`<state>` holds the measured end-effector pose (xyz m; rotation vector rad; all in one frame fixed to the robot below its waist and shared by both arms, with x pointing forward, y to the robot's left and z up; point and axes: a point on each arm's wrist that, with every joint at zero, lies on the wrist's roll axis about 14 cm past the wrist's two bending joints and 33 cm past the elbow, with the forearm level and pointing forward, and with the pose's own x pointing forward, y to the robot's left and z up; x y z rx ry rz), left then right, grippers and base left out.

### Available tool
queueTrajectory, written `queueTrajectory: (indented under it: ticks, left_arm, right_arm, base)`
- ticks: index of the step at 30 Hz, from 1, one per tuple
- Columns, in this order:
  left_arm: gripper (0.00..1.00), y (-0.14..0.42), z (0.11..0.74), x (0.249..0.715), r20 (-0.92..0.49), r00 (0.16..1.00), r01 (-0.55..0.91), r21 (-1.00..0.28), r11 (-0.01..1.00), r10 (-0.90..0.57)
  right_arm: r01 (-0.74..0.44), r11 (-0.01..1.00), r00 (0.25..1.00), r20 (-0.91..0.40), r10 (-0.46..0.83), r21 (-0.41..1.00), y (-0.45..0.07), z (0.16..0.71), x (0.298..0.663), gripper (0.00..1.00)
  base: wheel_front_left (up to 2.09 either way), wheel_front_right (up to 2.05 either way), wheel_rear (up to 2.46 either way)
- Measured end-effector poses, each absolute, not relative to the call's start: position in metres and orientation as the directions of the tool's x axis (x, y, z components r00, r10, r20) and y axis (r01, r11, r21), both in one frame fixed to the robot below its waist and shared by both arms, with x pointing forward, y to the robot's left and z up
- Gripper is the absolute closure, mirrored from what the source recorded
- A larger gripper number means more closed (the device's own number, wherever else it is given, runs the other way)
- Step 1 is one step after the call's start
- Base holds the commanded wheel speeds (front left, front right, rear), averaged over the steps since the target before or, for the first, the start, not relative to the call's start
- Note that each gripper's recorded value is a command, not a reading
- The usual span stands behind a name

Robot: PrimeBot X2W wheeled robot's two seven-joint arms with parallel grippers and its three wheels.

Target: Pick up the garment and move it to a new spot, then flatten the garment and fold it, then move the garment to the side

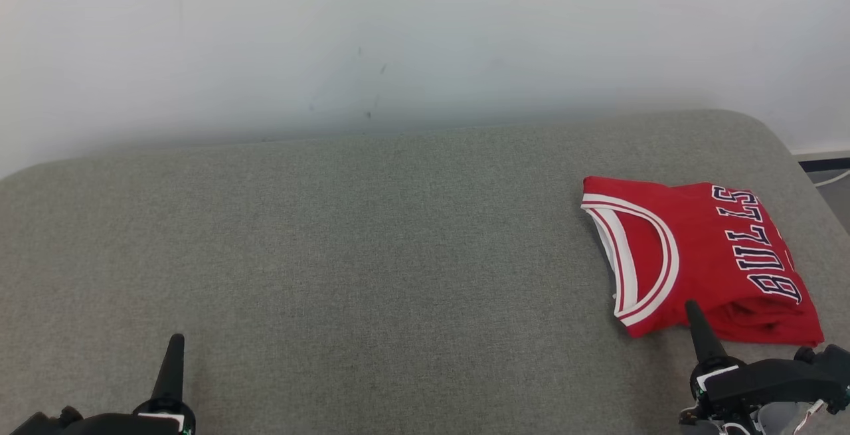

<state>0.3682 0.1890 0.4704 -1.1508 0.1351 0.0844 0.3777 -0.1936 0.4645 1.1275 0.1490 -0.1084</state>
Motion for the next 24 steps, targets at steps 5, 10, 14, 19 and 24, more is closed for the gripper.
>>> queueTrajectory:
  ticks: [5, 10, 14, 19, 24]
  left_arm:
    - [1.00, 0.189, 0.471, 0.370, -0.143, 0.990, -0.132, -0.931, 0.340, -0.010]
    - [1.00, 0.189, 0.471, 0.371, -0.139, 0.990, -0.130, -0.953, 0.274, -0.015]
    - [1.00, 0.190, 0.473, 0.373, -0.132, 0.991, -0.126, -0.968, 0.219, -0.014]
    - [1.00, 0.189, 0.474, 0.375, -0.122, 0.992, -0.117, -0.982, 0.149, -0.020]
    - [1.00, 0.190, 0.476, 0.376, -0.108, 0.994, -0.106, -0.991, 0.079, -0.022]
  right_arm:
    - [0.161, 0.356, 0.986, -0.169, -0.009, 0.920, -0.195, 0.465, 0.377, 1.00]
    - [0.149, 0.287, 0.988, -0.153, -0.009, 0.946, -0.197, 0.469, 0.379, 1.00]
    - [0.141, 0.227, 0.990, -0.142, -0.012, 0.964, -0.199, 0.472, 0.379, 1.00]
    - [0.132, 0.154, 0.991, -0.131, -0.013, 0.979, -0.201, 0.473, 0.378, 1.00]
    - [0.114, 0.082, 0.993, -0.114, -0.014, 0.990, -0.203, 0.475, 0.378, 1.00]
  base:
    - [0.00, 0.00, 0.00]
    - [0.00, 0.00, 0.00]
    - [0.00, 0.00, 0.00]
    - [0.00, 0.00, 0.00]
    - [0.00, 0.00, 0.00]
